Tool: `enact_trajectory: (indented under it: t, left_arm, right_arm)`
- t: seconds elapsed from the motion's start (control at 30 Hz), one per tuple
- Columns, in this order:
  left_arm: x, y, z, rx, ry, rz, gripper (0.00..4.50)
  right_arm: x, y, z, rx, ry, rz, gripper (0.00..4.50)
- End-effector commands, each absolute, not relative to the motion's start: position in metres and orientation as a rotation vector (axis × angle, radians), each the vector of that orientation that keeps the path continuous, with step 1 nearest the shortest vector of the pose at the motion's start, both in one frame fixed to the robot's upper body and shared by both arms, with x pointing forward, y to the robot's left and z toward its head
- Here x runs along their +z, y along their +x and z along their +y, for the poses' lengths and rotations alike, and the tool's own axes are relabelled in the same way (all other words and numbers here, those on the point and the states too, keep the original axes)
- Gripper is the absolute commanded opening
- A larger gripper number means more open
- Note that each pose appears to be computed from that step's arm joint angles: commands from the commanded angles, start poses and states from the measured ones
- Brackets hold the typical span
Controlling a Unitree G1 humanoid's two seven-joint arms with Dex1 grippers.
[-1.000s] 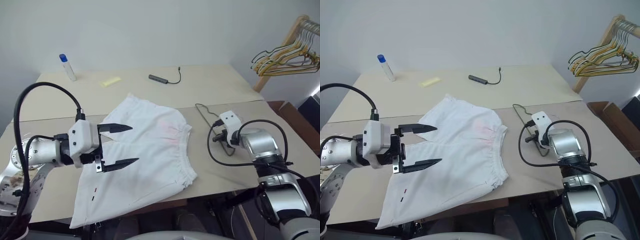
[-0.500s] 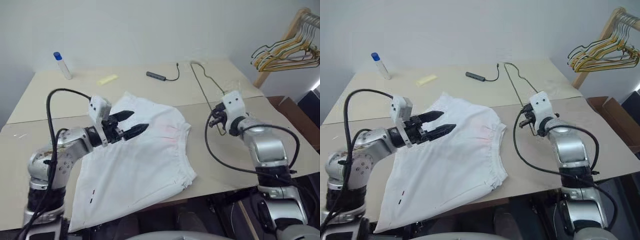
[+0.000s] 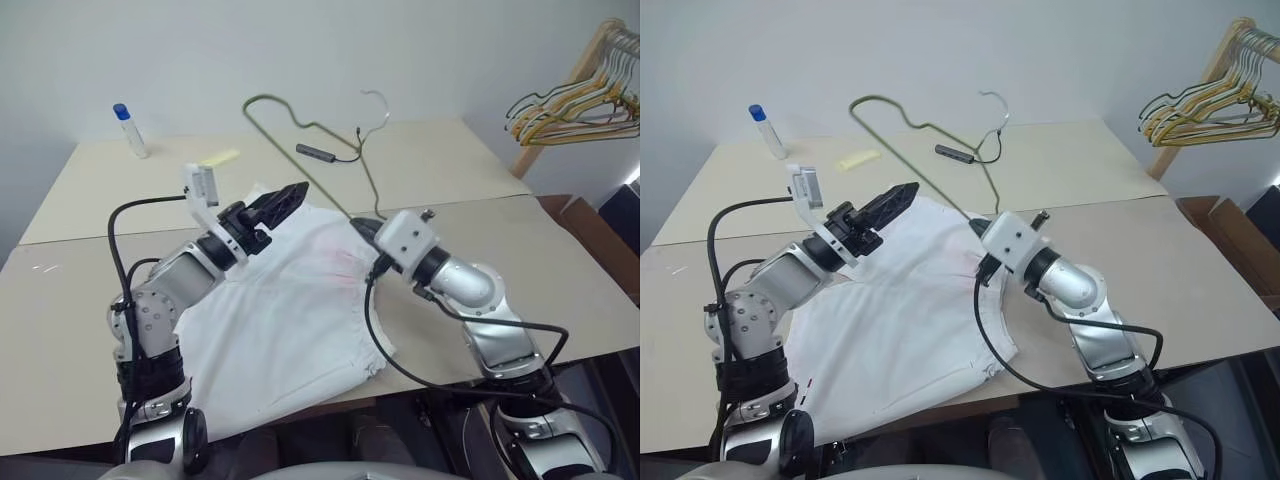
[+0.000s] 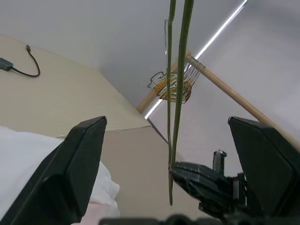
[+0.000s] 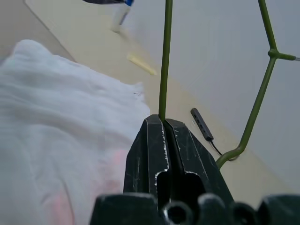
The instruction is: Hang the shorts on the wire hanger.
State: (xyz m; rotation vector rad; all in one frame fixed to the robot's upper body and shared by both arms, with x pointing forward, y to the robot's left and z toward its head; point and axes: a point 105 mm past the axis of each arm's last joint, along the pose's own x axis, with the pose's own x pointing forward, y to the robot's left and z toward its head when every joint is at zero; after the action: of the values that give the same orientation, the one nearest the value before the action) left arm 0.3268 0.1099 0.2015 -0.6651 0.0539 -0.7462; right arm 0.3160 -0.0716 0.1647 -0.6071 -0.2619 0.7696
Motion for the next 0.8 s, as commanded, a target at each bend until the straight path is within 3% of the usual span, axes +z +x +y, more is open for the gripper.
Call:
enact_trajectory:
  t: [0.03,0.07,0.17,0.57,0.7,0.8]
  left_arm:
    - [0.223,0.333,0.107,-0.704,-0.655,-0.061,4.5]
    - [0.224,0.334,0.107,-0.694,-0.665,-0.074,4.5]
    - [0.222,0.337,0.107,-0.673,-0.697,-0.07,3.92]
    - [0.216,0.342,0.108,-0.633,-0.701,-0.053,0.04]
    - [0.215,0.331,0.096,-0.712,-0.617,-0.045,0.04]
    - [0.218,0.326,0.09,-0.75,-0.576,-0.074,0.0]
  right_arm:
    - [0.18,0.307,-0.063,0.8,-0.638,-0.363,0.03]
    - [0.18,0.307,-0.062,0.804,-0.64,-0.365,0.03]
    - [0.18,0.31,-0.063,0.789,-0.648,-0.368,0.0]
    - [0.176,0.312,-0.062,0.766,-0.673,-0.379,0.0]
    - [0.171,0.307,-0.06,0.815,-0.728,-0.371,0.0]
    - [0.17,0.305,-0.058,0.818,-0.8,-0.412,0.69]
